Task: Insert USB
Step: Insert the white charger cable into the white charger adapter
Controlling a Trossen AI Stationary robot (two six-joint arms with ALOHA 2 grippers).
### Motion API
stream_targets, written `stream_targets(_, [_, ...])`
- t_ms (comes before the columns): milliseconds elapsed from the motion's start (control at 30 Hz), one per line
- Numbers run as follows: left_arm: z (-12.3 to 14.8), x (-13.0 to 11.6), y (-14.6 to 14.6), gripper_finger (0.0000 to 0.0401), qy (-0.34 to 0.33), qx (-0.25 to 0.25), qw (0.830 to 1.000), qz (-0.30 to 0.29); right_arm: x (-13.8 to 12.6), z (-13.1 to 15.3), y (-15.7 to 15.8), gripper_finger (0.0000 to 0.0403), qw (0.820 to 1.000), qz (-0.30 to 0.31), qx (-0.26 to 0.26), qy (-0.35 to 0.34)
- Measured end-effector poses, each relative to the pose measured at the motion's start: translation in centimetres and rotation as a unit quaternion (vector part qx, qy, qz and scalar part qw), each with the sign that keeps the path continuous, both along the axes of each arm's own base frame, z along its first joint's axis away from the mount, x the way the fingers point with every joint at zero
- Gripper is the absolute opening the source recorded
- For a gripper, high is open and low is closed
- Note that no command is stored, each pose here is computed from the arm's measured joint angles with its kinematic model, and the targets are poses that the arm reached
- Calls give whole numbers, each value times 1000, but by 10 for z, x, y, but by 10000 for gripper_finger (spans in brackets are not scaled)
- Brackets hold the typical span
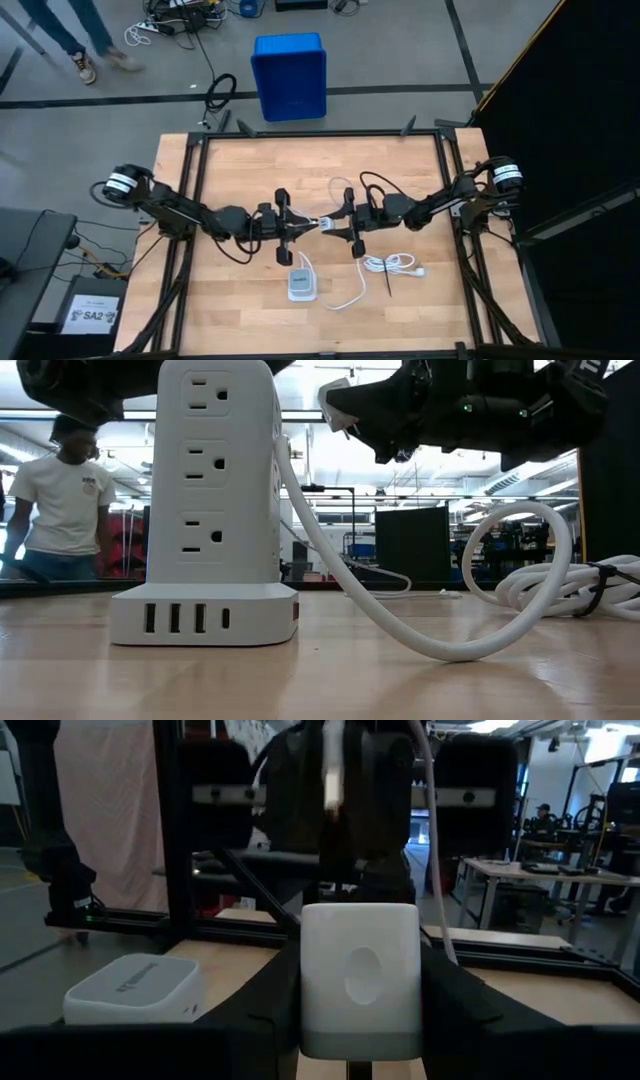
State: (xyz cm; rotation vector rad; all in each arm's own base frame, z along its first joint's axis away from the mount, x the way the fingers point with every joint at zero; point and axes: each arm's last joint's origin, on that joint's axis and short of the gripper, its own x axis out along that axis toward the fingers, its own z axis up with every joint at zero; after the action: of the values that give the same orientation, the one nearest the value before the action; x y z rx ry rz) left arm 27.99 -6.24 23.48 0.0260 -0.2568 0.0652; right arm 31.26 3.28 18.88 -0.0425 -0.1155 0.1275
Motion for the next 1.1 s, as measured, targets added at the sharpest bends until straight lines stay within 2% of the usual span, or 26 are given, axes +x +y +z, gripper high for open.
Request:
stream_targets(333, [-14,23,3,3,24,0,999,23,0,-1,0,113,1000,-1,0,6])
stream_targets(1100, [-10,20,-5,3,11,15,999,50,-1,1,4,113,1000,6,3,-7])
